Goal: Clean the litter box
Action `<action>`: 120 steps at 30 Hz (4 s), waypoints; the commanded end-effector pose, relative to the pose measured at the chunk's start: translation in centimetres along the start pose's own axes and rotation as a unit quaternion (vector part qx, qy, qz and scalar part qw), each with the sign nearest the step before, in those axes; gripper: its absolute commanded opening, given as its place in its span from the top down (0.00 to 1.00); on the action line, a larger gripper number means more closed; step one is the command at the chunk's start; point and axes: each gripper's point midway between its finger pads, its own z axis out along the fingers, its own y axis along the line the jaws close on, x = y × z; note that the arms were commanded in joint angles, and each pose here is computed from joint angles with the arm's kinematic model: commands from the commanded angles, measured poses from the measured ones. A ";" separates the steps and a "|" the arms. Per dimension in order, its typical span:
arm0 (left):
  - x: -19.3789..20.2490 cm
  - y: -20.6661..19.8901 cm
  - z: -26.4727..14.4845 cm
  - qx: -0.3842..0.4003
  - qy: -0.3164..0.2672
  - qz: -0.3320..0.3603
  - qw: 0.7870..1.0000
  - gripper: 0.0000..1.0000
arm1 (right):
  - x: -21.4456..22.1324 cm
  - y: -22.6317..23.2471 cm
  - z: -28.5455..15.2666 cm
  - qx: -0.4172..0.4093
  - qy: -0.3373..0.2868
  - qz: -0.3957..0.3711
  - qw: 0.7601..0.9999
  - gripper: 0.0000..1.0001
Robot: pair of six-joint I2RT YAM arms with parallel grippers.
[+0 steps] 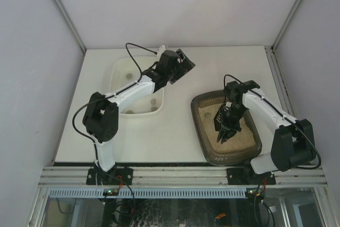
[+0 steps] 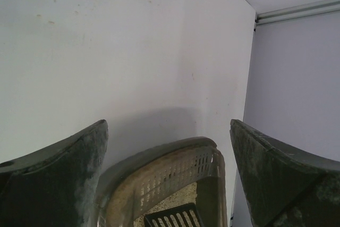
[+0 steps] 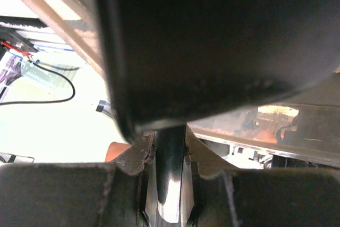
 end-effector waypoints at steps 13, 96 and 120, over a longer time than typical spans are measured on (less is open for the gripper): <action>-1.1 -1.5 -1.6 0.064 -0.028 0.011 0.998 0.00 | -5.6 3.0 1.2 -0.049 -0.039 -0.007 0.998 1.00; -5.9 5.7 -5.1 0.165 0.137 0.166 0.962 0.00 | 4.0 5.7 -2.7 -0.599 -0.214 -0.080 0.768 1.00; -12.1 12.0 -7.9 -0.106 0.005 0.282 0.954 0.00 | 1.9 5.0 -3.5 -0.559 -0.236 -0.036 0.794 1.00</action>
